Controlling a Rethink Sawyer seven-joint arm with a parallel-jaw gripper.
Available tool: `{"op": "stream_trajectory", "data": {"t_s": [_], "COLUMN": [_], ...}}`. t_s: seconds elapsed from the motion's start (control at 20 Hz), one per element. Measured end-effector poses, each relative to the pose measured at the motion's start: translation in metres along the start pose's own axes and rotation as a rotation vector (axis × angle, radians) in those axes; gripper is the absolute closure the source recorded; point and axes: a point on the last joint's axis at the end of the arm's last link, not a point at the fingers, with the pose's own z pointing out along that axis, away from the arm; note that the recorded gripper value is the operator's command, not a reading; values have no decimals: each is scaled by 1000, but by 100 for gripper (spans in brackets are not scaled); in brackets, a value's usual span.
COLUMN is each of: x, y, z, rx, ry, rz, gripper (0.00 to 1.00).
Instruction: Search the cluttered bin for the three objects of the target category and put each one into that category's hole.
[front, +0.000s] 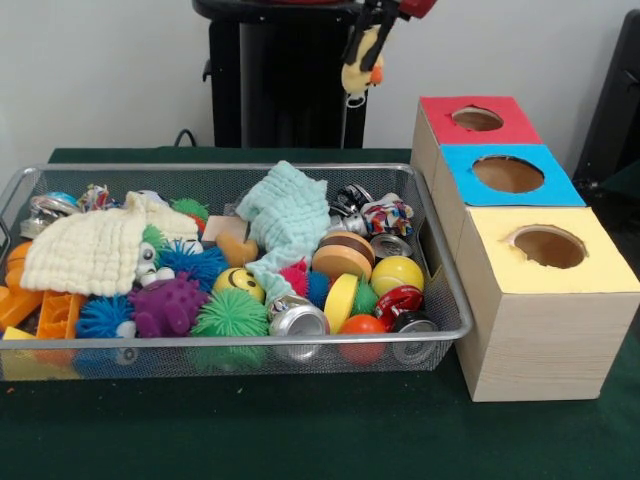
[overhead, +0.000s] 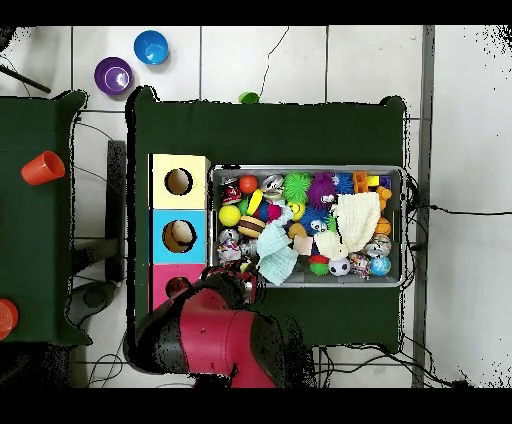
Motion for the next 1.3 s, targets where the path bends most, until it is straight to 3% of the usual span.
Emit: {"op": "stream_trajectory", "data": {"t_s": [0.55, 1.3], "x": [12, 4], "y": [48, 81], "z": [-24, -13], "rx": [31, 63], "ry": [-12, -12], "rz": [30, 201], "gripper": [100, 100]}}
